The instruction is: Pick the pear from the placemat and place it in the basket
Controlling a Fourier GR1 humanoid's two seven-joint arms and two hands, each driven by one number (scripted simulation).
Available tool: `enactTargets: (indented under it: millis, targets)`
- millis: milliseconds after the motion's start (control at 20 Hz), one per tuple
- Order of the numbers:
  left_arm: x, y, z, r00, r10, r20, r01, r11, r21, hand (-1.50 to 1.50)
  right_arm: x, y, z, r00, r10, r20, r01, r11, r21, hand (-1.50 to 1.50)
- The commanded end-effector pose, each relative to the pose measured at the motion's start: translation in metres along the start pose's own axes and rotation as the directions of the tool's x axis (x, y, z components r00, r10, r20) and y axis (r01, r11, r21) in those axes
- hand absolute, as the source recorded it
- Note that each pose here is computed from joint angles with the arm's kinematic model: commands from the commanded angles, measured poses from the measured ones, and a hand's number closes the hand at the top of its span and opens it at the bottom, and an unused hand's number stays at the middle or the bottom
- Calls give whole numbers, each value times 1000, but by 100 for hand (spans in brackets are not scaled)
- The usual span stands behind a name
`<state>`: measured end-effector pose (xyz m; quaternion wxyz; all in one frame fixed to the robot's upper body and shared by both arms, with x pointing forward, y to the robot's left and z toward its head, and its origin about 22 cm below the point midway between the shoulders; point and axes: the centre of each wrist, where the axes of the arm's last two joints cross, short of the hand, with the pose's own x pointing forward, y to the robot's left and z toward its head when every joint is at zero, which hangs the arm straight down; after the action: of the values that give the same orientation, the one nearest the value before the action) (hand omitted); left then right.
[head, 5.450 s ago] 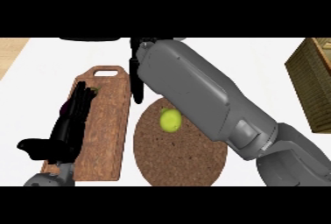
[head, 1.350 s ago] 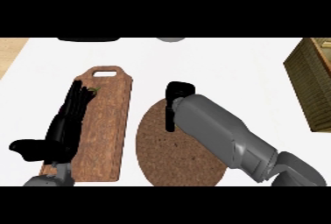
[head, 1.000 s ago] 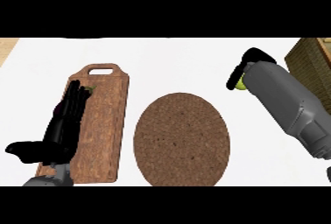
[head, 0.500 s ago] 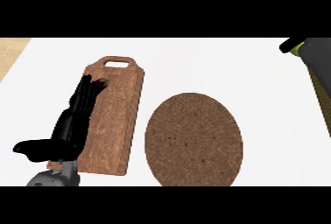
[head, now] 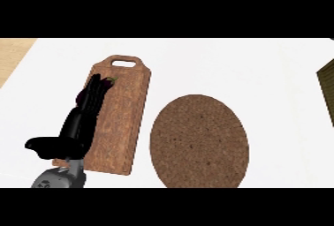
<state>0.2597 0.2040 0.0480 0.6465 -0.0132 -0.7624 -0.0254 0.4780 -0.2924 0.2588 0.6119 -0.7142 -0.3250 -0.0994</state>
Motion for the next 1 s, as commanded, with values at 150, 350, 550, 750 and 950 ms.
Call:
enactTargets:
  millis: [150,350,550,750,950]
  targets:
    - [2,-3,-4,1000,-2,-14,2,1000,-2,0,24,-28,4,964,-176,-202,154,981,-119,150]
    - [5,9,-2,1000,-22,-3,22,1000,18,0,19,-31,-6,953,-106,-283,69,988,-139,150]
    - [-2,5,-3,1000,-12,-7,12,999,53,0,12,-29,-15,952,14,-307,-70,983,-172,150]
    - [-6,7,2,1000,-7,-29,9,998,59,0,12,-33,-18,945,55,-323,-111,981,-157,150]
    - [-11,4,11,999,-17,-37,20,998,67,0,1,-30,-32,940,13,-340,-83,978,-193,150]
